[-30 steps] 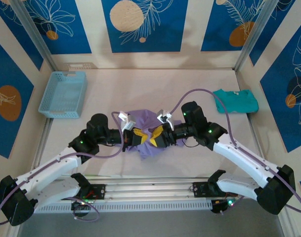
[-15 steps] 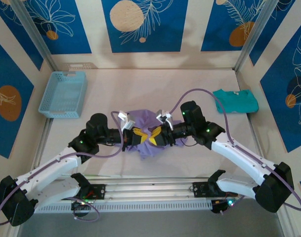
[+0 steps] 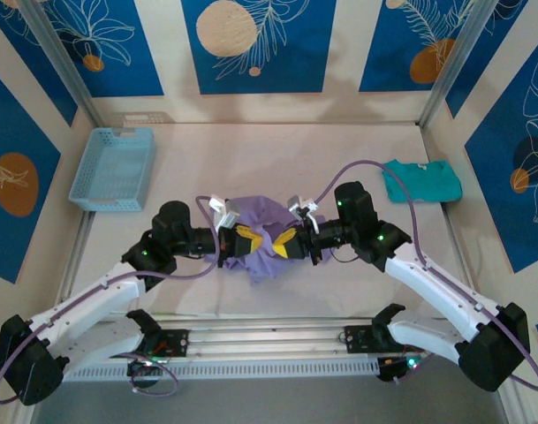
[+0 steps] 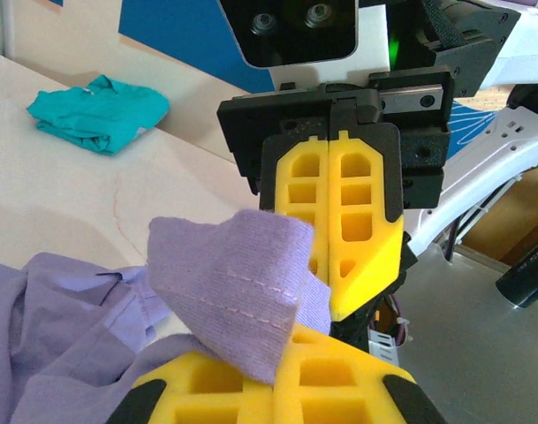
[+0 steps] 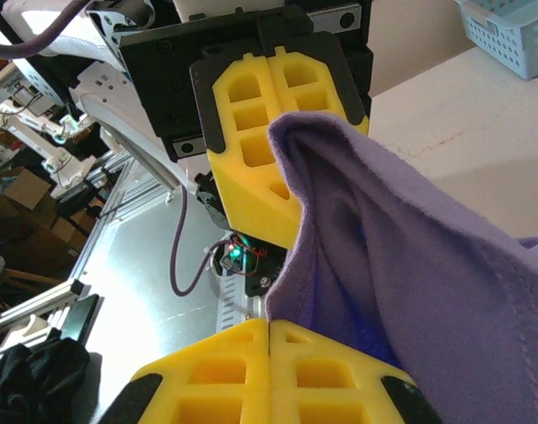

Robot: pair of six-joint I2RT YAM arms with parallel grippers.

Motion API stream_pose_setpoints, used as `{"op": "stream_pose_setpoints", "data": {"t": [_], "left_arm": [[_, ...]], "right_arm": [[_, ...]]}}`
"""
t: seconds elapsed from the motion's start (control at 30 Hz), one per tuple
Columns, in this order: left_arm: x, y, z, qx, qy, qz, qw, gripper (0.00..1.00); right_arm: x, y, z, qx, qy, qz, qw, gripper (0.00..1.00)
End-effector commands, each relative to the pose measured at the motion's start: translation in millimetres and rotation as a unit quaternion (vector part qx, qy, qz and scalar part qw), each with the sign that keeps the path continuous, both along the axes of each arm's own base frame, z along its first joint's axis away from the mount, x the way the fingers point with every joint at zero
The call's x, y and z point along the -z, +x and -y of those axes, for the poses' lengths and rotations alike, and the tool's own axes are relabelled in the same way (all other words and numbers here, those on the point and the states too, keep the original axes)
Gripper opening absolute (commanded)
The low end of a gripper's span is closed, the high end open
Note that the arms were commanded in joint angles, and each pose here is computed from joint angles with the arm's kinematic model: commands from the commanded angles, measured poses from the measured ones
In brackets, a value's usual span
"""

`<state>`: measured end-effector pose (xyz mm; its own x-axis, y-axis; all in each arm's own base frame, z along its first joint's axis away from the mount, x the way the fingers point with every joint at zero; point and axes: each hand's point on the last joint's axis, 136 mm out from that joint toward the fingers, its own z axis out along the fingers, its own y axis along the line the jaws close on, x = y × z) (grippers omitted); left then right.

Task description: Fold the inside-out t-shirt

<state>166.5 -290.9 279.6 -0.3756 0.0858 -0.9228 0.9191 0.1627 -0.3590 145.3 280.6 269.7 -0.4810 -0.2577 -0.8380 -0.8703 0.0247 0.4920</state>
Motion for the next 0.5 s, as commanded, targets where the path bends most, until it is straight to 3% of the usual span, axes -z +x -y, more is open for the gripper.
{"op": "stream_pose_setpoints", "data": {"t": [0.0,0.3,0.47], "left_arm": [[-15,3,-1,-0.003,-0.019,0.014,1.000,0.00],[-17,3,0,0.001,-0.024,0.010,1.000,0.00],[-16,4,0,0.001,-0.024,0.008,1.000,0.00]], "right_arm": [[1,-4,-2,-0.007,0.000,-0.003,1.000,0.04],[12,0,-4,0.005,-0.020,0.009,1.000,0.19],[16,1,-6,0.002,-0.025,0.012,1.000,0.21]]}}
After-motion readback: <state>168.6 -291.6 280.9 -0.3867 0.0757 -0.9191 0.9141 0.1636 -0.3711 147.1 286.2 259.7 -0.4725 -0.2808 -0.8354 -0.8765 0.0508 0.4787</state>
